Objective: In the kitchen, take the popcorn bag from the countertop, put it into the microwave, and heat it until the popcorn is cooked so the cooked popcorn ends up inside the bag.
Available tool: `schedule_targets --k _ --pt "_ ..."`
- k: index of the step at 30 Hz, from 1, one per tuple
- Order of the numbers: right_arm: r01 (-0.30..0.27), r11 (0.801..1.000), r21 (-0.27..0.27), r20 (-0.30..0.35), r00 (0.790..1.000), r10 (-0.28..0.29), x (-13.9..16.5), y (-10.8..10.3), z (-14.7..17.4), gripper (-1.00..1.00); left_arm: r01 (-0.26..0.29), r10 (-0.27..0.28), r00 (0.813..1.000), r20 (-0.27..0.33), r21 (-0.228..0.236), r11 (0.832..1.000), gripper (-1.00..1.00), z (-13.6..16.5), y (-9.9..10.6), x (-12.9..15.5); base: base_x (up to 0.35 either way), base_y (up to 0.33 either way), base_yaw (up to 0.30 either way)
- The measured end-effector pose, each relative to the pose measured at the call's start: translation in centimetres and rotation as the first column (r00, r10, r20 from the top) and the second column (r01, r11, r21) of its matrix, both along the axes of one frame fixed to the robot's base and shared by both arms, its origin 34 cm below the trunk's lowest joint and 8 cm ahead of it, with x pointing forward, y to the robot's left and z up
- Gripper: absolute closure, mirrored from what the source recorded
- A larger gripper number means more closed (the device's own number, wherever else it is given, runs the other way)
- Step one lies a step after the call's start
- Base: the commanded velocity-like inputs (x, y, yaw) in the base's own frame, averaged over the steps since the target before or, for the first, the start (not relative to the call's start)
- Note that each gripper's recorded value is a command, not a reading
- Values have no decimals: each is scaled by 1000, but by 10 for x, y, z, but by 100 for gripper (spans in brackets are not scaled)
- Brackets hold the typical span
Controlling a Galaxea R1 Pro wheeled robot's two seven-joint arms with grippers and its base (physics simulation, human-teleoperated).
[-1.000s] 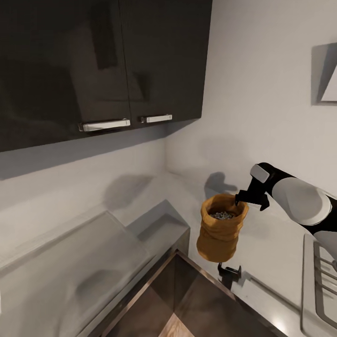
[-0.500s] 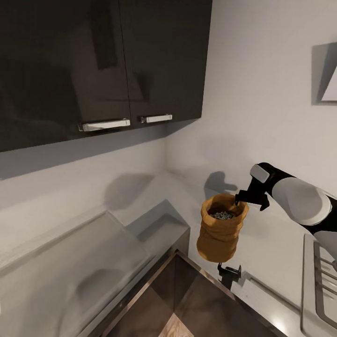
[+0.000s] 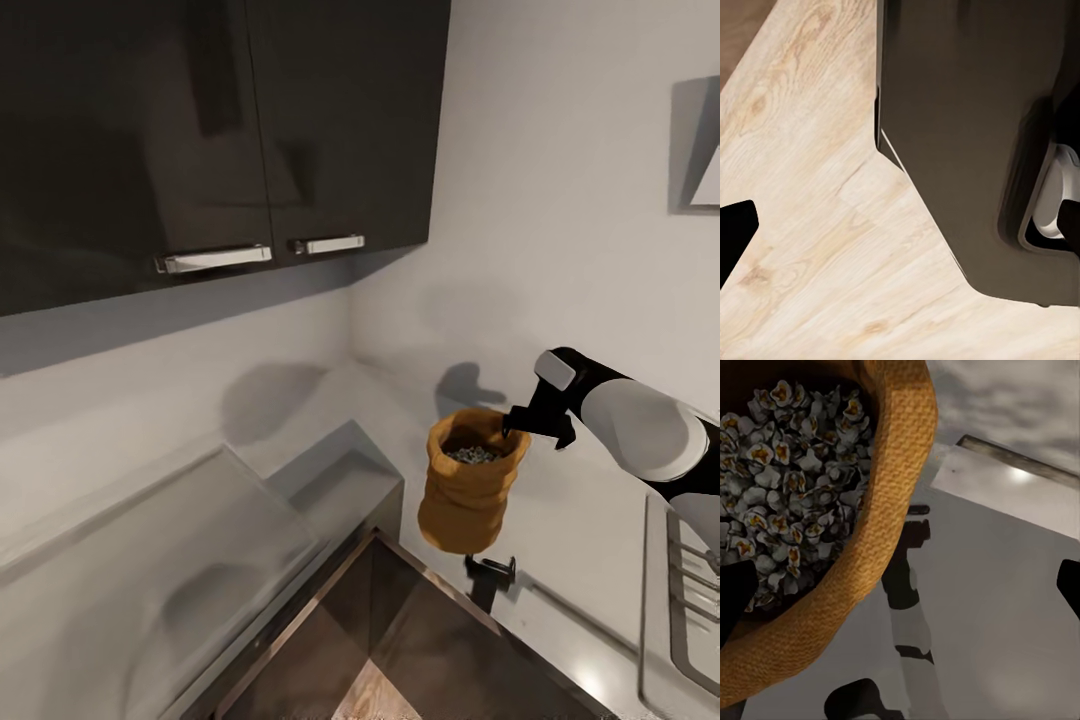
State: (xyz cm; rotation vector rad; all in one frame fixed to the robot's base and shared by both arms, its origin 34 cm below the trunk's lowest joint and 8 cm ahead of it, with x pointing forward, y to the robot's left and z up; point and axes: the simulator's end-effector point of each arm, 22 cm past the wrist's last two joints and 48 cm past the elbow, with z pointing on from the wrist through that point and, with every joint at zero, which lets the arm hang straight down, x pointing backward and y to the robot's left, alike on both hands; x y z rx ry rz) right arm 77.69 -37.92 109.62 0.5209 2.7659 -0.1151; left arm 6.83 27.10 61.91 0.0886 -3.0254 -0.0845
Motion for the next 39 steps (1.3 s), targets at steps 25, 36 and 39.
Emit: schedule_targets --k 25,36,39 --pt "9 996 90 -22 1000 -7 7 21 -27 -100 0 0 999 -40 1 1000 -100 2 0 -15 0 0 -43" --pt "11 996 90 -38 999 -7 8 21 -37 -100 0 0 998 -55 1 1000 -100 3 0 -21 0 0 86" --pt "11 996 88 -42 999 -7 8 21 -40 -100 0 0 998 -59 1 1000 -100 3 0 -22 0 0 69"
